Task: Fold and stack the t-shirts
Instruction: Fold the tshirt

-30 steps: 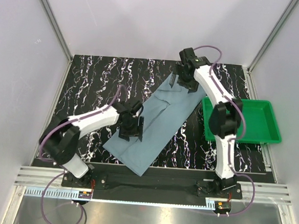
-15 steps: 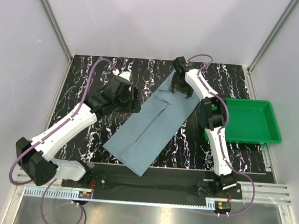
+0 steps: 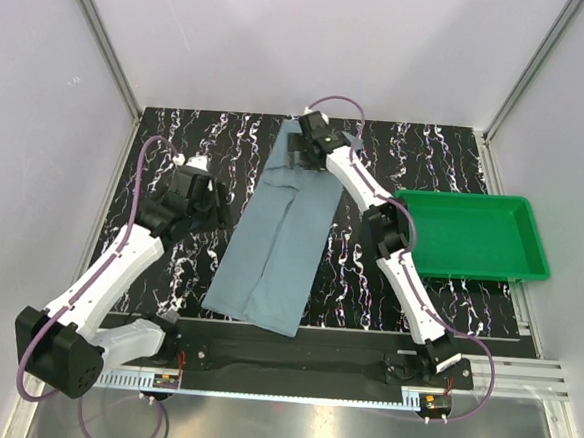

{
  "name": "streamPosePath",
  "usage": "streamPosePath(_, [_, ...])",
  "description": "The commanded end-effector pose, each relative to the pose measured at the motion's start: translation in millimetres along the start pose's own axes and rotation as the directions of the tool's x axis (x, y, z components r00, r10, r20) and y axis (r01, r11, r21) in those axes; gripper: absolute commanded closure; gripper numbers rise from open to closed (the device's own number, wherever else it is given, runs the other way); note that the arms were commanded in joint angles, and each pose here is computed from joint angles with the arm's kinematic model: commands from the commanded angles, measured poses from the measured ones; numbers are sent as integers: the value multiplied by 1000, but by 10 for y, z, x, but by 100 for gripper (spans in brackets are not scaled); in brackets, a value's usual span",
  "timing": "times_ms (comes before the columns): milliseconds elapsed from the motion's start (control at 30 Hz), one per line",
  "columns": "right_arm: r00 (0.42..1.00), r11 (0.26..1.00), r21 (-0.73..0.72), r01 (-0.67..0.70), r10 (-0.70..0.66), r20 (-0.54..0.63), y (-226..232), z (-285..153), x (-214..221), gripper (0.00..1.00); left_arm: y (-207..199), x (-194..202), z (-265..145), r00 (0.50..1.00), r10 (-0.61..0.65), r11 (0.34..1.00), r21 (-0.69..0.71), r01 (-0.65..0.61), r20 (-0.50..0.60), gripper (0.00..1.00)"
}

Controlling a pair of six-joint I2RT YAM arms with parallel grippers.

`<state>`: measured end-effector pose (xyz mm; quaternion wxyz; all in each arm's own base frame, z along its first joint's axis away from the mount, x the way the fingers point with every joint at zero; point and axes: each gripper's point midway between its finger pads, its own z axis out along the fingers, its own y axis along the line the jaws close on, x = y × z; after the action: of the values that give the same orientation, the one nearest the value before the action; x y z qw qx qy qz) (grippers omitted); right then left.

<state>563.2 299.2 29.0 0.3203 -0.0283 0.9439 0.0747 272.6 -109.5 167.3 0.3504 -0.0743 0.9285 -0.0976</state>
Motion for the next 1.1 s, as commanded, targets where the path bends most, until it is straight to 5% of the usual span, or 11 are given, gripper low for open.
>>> streamPosePath(0, [978, 968, -221, 118, -75, 195, 822, -70, -321, 0, -1, -134, -74, 998, -9, 999, 43, 6, 64, 26])
streamPosePath(133, [954, 967, -253, 27, 50, 294, 764, -615, -908, 0, 94, -84, -65, 996, -94, 992, 83, 94, -9, 25])
streamPosePath(400, [994, 953, -295, -68, 89, 58, 445, -1889, -666, 0, 379, 271, 86, 937, -245, 966, 21, 258, -248, 25])
streamPosePath(567, [957, 915, -377, -142, 29, -289, 502, -2373, 449, 0, 494, 650, 154, 873, -320, 942, -27, 335, -369, 26])
streamPosePath(800, [890, 853, -464, -238, 1, -456, 441, -3215, 1664, 3, 808, 1255, 4, 794, -454, 890, -252, 380, -404, 28])
streamPosePath(1067, [781, 735, -482, -478, 103, -616, 522, -3280, 2869, 21, 878, 1687, -107, 714, -563, 823, -365, 436, -416, 33])
